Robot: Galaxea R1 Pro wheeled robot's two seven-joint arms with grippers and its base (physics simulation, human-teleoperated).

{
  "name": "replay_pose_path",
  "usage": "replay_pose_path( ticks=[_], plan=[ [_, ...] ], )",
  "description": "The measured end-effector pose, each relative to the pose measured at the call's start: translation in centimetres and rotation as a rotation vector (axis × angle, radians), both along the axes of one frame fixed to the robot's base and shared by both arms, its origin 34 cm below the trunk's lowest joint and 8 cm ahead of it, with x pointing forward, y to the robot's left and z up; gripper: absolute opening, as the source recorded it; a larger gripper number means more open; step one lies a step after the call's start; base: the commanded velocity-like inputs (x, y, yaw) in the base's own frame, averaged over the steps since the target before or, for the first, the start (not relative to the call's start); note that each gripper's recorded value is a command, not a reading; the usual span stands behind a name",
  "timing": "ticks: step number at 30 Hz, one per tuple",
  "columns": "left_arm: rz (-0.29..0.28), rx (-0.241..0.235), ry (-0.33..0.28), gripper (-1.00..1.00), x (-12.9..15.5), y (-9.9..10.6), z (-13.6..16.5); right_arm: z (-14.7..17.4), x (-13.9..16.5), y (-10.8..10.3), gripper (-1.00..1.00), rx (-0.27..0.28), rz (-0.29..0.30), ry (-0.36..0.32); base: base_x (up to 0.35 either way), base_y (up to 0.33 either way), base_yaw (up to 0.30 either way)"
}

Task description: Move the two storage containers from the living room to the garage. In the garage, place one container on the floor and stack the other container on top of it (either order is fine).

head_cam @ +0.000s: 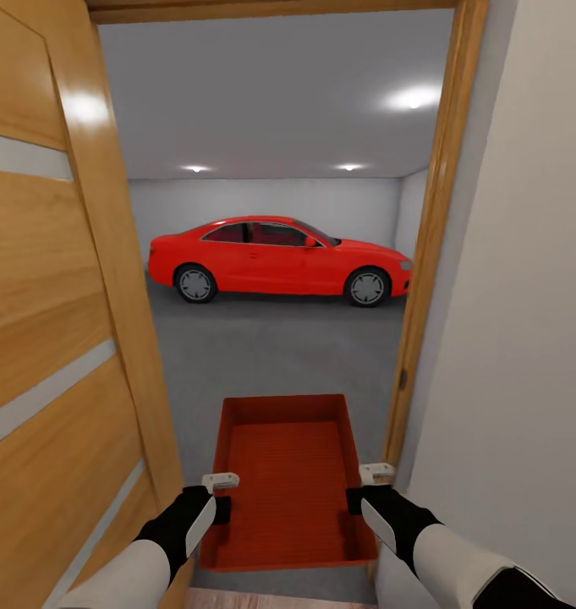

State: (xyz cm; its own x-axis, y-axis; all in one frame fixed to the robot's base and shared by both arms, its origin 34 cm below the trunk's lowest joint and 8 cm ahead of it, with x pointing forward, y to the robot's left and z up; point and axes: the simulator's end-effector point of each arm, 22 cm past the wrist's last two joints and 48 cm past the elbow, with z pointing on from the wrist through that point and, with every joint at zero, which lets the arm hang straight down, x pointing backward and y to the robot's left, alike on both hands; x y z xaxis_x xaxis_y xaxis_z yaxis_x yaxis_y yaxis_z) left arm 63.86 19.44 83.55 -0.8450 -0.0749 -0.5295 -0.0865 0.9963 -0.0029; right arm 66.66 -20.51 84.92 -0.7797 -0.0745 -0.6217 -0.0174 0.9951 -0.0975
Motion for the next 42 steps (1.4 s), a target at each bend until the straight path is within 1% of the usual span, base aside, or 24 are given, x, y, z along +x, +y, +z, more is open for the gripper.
replay_pose_path(
  ticks=[7,21,42],
  plan=[
    [0.0,0.001,-0.001,-1.0,0.01,-0.06,0.03,-0.01,0.01,-0.06,-1.0,0.001,-0.001,0.0,0.0,0.022,-0.001],
    [-0.001,0.0,0.0,-1.0,0.01,0.0,0.01,0.0,0.0,0.0,-1.0,0.0,0.0,0.0,0.0,0.0,-0.125],
    [-0.001,0.0,0.0,-1.0,0.01,-0.02,0.02,0.0,0.0,-0.02,-1.0,0.0,-0.001,0.0,0.0,0.0,-0.003]
  ],
)
